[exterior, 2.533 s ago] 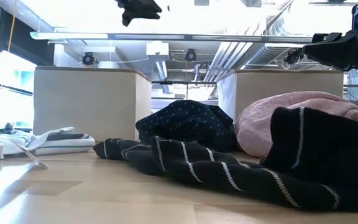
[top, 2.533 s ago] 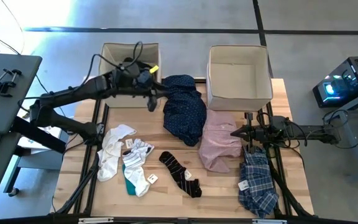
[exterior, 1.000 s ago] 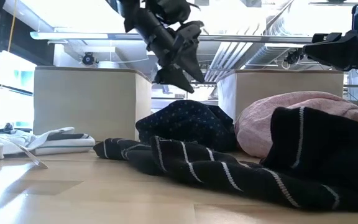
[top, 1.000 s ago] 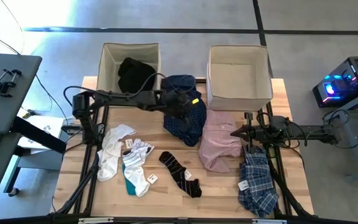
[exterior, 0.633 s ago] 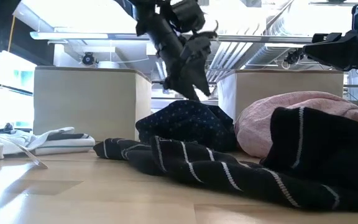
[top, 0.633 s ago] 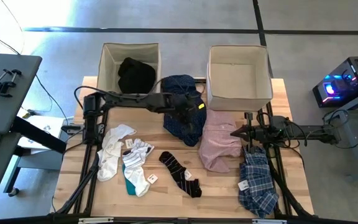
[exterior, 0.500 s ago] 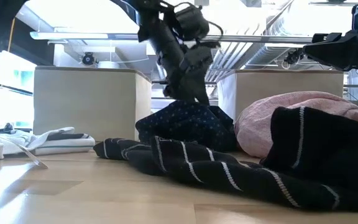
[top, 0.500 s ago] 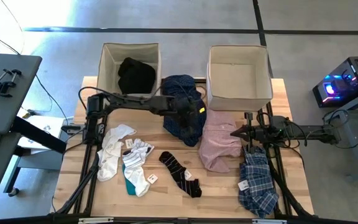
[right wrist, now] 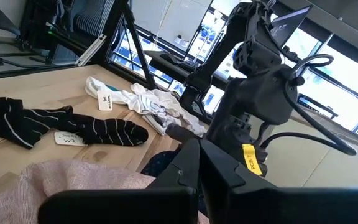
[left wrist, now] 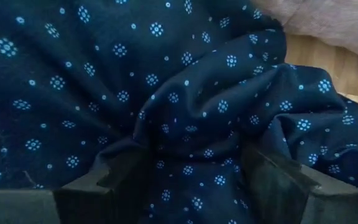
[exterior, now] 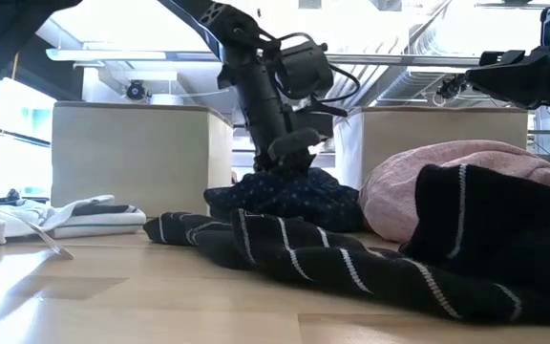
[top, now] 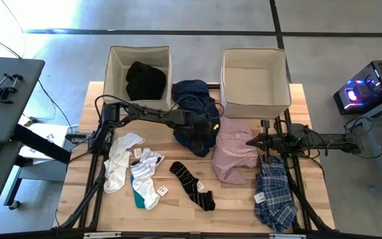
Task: Sort clothes
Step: Put the dark blue polo shirt into the left laundry organizer
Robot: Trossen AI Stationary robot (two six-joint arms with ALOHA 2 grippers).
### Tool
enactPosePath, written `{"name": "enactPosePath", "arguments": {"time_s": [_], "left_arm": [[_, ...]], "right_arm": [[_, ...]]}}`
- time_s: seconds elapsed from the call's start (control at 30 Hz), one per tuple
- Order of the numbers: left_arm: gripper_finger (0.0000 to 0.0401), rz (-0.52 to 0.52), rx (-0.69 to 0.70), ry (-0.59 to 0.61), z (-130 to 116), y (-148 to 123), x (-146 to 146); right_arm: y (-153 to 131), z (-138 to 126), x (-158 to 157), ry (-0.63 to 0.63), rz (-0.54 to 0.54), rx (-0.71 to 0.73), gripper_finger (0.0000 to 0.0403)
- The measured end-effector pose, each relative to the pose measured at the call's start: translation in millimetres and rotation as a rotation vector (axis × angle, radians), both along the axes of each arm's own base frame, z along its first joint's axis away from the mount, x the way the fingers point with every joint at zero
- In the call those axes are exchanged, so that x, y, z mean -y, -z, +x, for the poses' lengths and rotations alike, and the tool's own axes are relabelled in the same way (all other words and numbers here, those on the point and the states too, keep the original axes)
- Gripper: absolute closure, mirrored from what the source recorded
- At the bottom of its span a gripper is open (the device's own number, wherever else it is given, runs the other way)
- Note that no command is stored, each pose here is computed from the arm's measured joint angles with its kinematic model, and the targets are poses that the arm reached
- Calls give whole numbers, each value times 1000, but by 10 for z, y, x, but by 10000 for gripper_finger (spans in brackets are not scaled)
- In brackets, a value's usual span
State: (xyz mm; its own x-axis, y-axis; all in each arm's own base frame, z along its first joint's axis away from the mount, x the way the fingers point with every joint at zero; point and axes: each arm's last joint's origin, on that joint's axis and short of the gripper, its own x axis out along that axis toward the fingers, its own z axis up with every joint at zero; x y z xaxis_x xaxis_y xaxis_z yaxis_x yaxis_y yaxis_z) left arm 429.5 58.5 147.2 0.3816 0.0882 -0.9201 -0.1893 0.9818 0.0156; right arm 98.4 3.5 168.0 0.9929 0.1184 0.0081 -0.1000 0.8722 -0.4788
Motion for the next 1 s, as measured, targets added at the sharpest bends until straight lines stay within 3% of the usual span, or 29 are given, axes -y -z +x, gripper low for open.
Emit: {"name": "enactPosePath", "arguments": {"time_s": [0.43, 1.0], "left_arm": [[179, 22, -12, 49, 17, 68, -5], [392, 19, -11, 62, 17, 76, -22]], "right_arm": [[1, 0, 0, 0, 0, 0, 402], [0, 0, -1, -4, 0, 0, 402]]}}
